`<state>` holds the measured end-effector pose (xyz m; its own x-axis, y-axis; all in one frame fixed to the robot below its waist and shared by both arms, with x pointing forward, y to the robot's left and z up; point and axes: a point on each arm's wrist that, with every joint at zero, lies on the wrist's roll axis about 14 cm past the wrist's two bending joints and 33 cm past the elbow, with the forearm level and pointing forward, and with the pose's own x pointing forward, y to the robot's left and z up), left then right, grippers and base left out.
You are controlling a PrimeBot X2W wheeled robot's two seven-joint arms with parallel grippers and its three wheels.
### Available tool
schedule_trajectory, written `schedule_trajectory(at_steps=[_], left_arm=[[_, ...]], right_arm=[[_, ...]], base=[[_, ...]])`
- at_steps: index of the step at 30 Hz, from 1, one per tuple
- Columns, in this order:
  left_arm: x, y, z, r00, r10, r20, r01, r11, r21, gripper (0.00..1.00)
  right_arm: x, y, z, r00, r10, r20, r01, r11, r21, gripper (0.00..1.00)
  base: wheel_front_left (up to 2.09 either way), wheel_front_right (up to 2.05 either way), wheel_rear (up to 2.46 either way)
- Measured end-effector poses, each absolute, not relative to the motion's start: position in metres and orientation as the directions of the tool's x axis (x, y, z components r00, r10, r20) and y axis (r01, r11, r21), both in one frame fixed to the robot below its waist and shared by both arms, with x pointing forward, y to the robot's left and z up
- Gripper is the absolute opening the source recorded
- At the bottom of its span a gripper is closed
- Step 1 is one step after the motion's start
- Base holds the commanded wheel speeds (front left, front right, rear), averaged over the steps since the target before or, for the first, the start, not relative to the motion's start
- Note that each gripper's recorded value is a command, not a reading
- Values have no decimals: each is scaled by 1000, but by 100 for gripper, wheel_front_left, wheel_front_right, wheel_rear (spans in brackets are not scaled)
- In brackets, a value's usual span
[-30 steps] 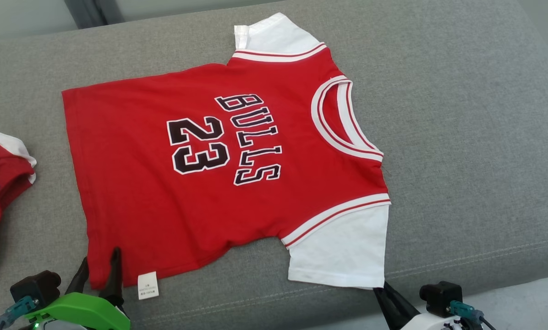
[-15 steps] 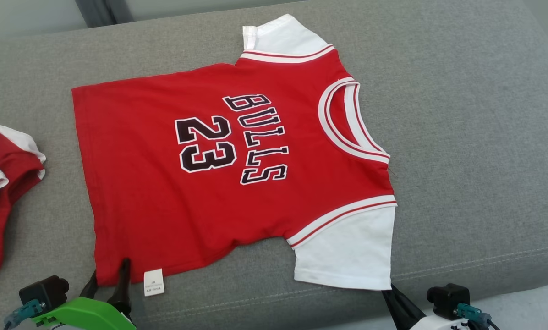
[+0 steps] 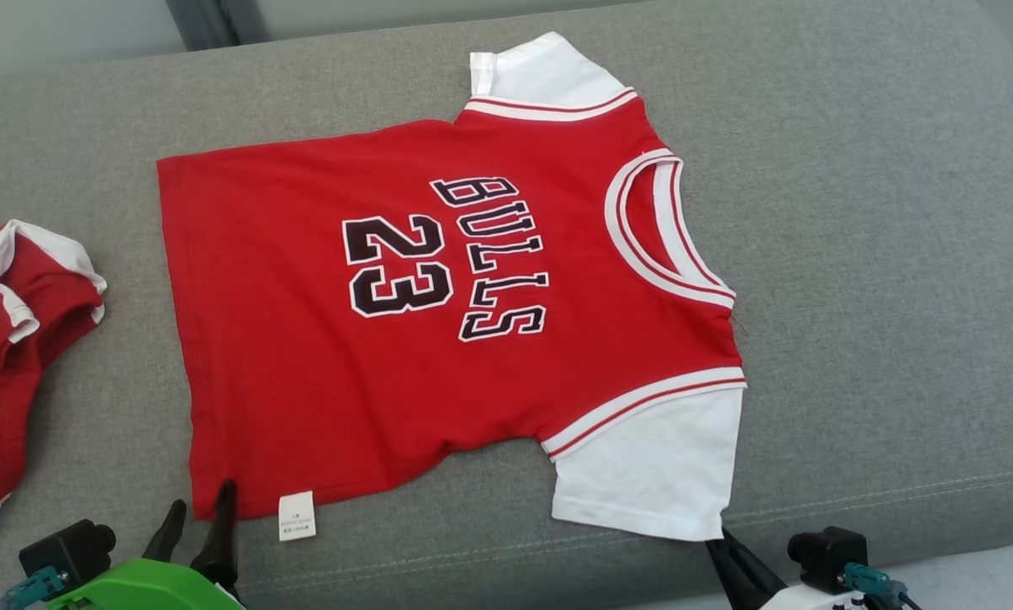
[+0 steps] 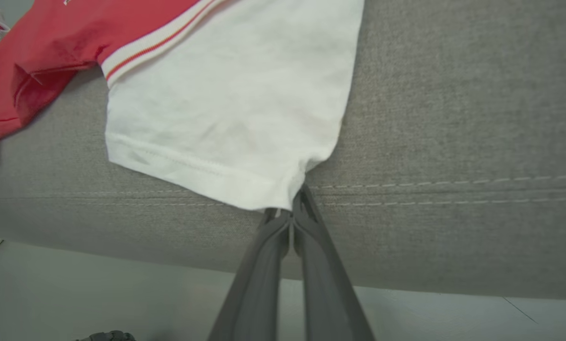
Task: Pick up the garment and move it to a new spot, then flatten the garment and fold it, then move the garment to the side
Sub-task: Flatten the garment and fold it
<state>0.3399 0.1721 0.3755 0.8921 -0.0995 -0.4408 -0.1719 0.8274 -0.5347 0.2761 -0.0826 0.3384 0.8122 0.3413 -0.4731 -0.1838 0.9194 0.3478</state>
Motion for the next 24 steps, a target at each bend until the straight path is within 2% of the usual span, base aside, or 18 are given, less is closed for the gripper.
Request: schedule_trajectory(at_steps=[1,2,3,5,11,19,21,22,23,24], left_arm=[[340,172,376,892,-101,-440,-170,827,-536,83],[340,171,377,892,-106,-440,-167,827,-538,73],[340,170,378,893,-108,-437,-164,826,-539,69],[339,169,379,891,-113,-439,-162,825,-542,69],[336,169,378,883,-123,-453,-159,830,-535,54],[335,166,379,876,-141,-461,-151,828,-540,56],[335,165,380,877,-142,-460,-150,828,-541,51],[335,165,380,876,-143,-460,-149,828,-541,45],[334,165,380,874,-146,-464,-149,827,-541,35],[333,165,380,873,-146,-465,-150,827,-542,17]], right_arm=[[276,-82,338,812,343,-473,-186,919,348,5],[276,-82,338,811,344,-473,-187,919,348,5],[276,-81,339,811,345,-472,-188,918,349,5],[276,-81,339,811,348,-471,-190,917,350,6],[275,-82,339,811,345,-472,-186,918,350,6],[273,-82,337,807,346,-478,-183,917,355,6],[273,-82,337,808,345,-478,-182,917,355,5],[273,-82,337,808,345,-478,-182,917,355,5],[273,-82,337,808,345,-478,-182,917,355,5],[273,-82,337,808,345,-478,-181,917,355,4]], base=[[0,0,0],[0,0,0],[0,0,0],[0,0,0],[0,0,0],[0,0,0],[0,0,0],[0,0,0],[0,0,0],[0,0,0]])
